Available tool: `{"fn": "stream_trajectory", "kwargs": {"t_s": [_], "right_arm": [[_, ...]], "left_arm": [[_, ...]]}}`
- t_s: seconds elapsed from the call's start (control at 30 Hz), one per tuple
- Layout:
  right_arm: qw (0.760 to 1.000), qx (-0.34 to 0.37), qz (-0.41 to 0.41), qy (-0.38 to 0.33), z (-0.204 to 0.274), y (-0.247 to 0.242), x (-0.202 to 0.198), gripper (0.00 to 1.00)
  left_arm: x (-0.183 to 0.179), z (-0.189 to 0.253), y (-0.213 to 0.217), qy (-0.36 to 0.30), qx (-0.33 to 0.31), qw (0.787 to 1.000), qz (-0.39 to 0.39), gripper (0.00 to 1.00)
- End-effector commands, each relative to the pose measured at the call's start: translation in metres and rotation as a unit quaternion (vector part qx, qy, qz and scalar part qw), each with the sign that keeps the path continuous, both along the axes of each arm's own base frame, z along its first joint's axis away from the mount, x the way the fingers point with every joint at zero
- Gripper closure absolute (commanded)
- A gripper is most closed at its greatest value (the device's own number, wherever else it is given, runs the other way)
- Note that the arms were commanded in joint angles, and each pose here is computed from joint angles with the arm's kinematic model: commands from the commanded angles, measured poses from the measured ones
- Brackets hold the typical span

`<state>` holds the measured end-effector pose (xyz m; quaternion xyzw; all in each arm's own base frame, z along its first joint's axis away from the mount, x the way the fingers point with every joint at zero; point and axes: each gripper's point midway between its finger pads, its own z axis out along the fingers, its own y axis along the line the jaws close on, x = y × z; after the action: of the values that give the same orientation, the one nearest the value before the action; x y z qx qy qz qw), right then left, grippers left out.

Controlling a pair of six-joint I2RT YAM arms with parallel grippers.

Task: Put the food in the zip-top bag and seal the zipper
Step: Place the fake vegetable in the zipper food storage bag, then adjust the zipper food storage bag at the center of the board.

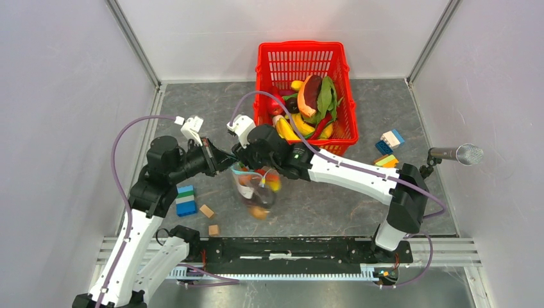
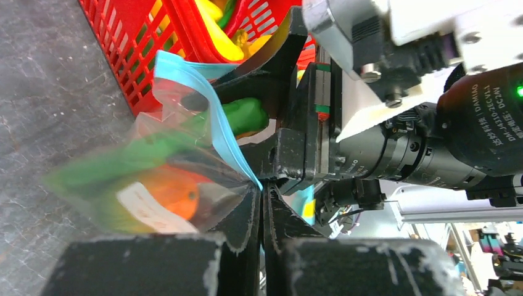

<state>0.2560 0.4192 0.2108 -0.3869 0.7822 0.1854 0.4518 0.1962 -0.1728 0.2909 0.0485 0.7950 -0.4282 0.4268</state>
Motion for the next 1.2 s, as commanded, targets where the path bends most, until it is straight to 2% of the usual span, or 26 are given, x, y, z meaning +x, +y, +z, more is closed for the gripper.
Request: {"fn": "stream_trajectory", "kwargs": {"t_s": [0.0, 0.17, 0.37, 0.6, 0.73, 0.9, 1.0, 1.17], "right_arm": [[0.999, 0.027, 0.037, 0.004, 0.023, 0.01, -0.012, 0.43], [0.995, 0.058, 0.082, 0.022, 0.041, 0.005, -0.036, 0.33], [0.991, 0.1, 0.093, -0.01, 0.09, -0.017, -0.049, 0.21], [0.988, 0.129, 0.087, -0.012, 0.1, -0.038, -0.061, 0.19], [0.985, 0.171, -0.014, -0.003, 0.089, -0.07, -0.053, 0.24], [0.963, 0.244, -0.111, 0.028, 0.056, -0.115, -0.058, 0.27], [0.949, 0.276, -0.146, 0.052, 0.042, -0.126, -0.06, 0.23], [0.922, 0.335, -0.172, 0.087, 0.027, -0.118, -0.057, 0.21]], "left_arm": [[-0.003, 0.043, -0.01, -0.05, -0.068, 0.996, -0.011, 0.98], [0.011, 0.025, 0.003, -0.038, -0.038, 0.998, 0.04, 0.98], [0.017, 0.007, 0.008, -0.025, -0.029, 0.997, 0.062, 0.98], [0.019, -0.005, 0.004, -0.012, -0.041, 0.997, 0.06, 0.98], [0.021, -0.003, 0.005, -0.015, -0.04, 0.997, 0.065, 0.98], [0.022, -0.003, 0.006, -0.017, -0.039, 0.997, 0.067, 0.98], [0.022, -0.003, 0.005, -0.017, -0.04, 0.997, 0.067, 0.98], [0.022, -0.001, 0.005, -0.02, -0.041, 0.997, 0.067, 0.98]]}}
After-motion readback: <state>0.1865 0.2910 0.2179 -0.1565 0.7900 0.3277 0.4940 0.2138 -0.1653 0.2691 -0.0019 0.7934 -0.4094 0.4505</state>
